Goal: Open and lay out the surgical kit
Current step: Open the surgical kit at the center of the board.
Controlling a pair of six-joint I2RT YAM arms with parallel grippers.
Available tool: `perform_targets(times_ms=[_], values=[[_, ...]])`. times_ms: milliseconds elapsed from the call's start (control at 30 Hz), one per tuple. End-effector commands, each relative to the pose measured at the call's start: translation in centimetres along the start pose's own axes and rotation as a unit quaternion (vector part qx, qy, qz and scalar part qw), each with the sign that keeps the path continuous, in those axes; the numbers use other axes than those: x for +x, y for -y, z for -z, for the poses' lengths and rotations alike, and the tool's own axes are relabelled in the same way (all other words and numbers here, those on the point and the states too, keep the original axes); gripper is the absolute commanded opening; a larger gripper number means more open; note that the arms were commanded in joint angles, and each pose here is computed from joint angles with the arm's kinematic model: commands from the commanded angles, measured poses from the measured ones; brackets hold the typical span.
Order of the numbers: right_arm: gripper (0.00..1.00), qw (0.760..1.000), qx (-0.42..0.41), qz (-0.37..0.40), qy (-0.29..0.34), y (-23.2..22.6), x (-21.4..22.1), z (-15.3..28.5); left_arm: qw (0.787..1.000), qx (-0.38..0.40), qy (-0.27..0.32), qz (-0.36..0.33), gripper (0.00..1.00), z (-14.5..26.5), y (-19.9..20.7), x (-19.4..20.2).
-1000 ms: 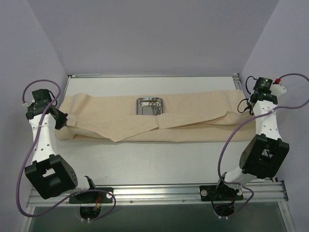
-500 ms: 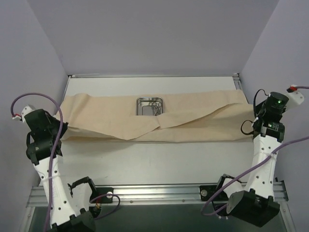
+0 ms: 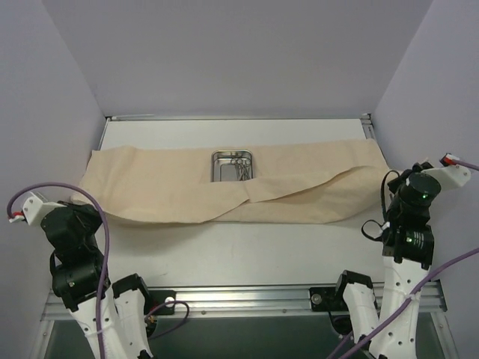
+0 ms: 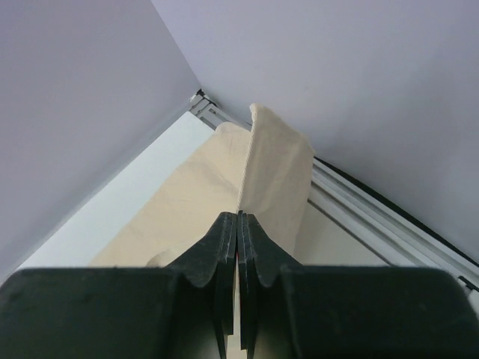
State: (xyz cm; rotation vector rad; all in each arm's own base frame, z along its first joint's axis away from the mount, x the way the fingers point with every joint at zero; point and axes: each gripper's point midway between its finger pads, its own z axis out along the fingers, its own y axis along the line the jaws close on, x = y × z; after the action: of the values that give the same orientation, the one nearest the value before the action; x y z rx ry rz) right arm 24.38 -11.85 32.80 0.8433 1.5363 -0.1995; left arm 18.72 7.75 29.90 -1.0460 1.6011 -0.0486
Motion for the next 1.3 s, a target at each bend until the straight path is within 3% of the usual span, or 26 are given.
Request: perform_targets(times_ms=[0, 100, 200, 300, 367, 400, 433, 500, 533, 600, 633, 700, 733, 800, 900, 967, 1033, 1067, 1133, 1267], values=[[0.0, 0.996, 0.06, -0.003, 0.066, 2.4, -2.2, 1.5, 0.996, -0.077, 0.039, -0.004, 0.21, 0.2, -3.7, -0.2], [0.0, 0.993, 0.092, -0.004, 0.069, 3.9, -2.0, 2.2, 0.983, -0.165, 0.072, 0.029, 0.24, 0.3, -7.3, -0.1], [0.0, 0.984, 0.161, 0.001, 0.073, 6.4, -1.7, 2.7, 0.962, -0.241, 0.108, 0.077, 0.45, 1.2, -9.7, -0.9], [0.0, 0.973, 0.225, 0.01, 0.059, 8.2, -1.1, 2.6, 0.966, -0.221, 0.109, 0.079, 0.48, 0.4, -8.6, -1.4], [0.01, 0.979, 0.2, 0.017, 0.032, 7.1, 0.0, 1.7, 0.98, -0.165, 0.084, 0.068, 0.53, -0.4, -6.4, -1.0], [0.07, 0.981, 0.192, 0.013, 0.024, 6.8, 0.3, 1.5, 0.985, -0.129, 0.087, 0.072, 0.56, -0.9, -4.9, -1.5], [0.29, 0.985, 0.171, 0.006, 0.017, 5.9, 0.7, 0.9, 0.989, -0.104, 0.075, 0.071, 0.64, -1.5, -3.8, -1.3], [0.44, 0.997, 0.058, 0.011, -0.043, 1.7, 2.6, 0.0, 0.998, 0.002, 0.04, 0.055, 0.71, -2.6, 0.4, -0.8], [0.57, 0.997, 0.027, 0.011, -0.067, 0.4, 3.5, -0.5, 0.999, 0.019, 0.014, 0.049, 0.73, -3.8, 1.2, 0.2], [0.63, 0.994, -0.046, -0.006, -0.096, -2.4, 4.7, -0.4, 0.994, 0.087, -0.026, 0.052, 0.76, -5.0, 4.2, 1.3], [0.69, 0.994, -0.054, -0.015, -0.093, -2.9, 4.5, -0.5, 0.992, 0.089, -0.065, 0.054, 0.76, -6.8, 4.6, 2.7], [0.74, 0.993, -0.079, -0.022, -0.09, -3.9, 4.4, -0.6, 0.987, 0.116, -0.101, 0.054, 0.76, -8.6, 6.1, 3.7], [0.75, 0.993, -0.08, -0.024, -0.088, -4.2, 4.1, -0.9, 0.981, 0.114, -0.149, 0.057, 0.76, -10.4, 6.3, 5.7], [0.74, 0.991, -0.097, -0.031, -0.082, -5.0, 4.2, -1.6, 0.976, 0.129, -0.167, 0.059, 0.67, -12.3, 7.6, 6.7], [0.64, 0.977, -0.186, -0.039, -0.093, -9.3, 5.9, -4.0, 0.972, 0.126, -0.195, 0.042, 0.53, -15.5, 8.8, 9.4], [0.57, 0.97, -0.2, -0.04, -0.13, -11.7, 8.4, -6.7, 0.969, 0.107, -0.221, 0.035, 0.43, -17.6, 9.0, 11.6], [0.54, 0.956, -0.218, -0.02, -0.195, -14.7, 13.0, -8.4, 0.962, 0.106, -0.25, 0.03, 0.27, -19.3, 10.2, 13.2], [0.53, 0.952, -0.233, -0.017, -0.199, -16.7, 12.7, -8.6, 0.958, 0.109, -0.263, 0.021, 0.18, -19.8, 10.6, 13.7], [0.49, 0.935, -0.254, 0.0, -0.246, -19.9, 16.6, -8.7, 0.953, 0.098, -0.287, -0.001, 0.08, -20.8, 11.1, 14.7], [0.4, 0.871, -0.325, 0.047, -0.365, -26.1, 22.9, -6.4, 0.942, 0.081, -0.324, -0.023, 0.03, -22.2, 10.0, 15.7]])
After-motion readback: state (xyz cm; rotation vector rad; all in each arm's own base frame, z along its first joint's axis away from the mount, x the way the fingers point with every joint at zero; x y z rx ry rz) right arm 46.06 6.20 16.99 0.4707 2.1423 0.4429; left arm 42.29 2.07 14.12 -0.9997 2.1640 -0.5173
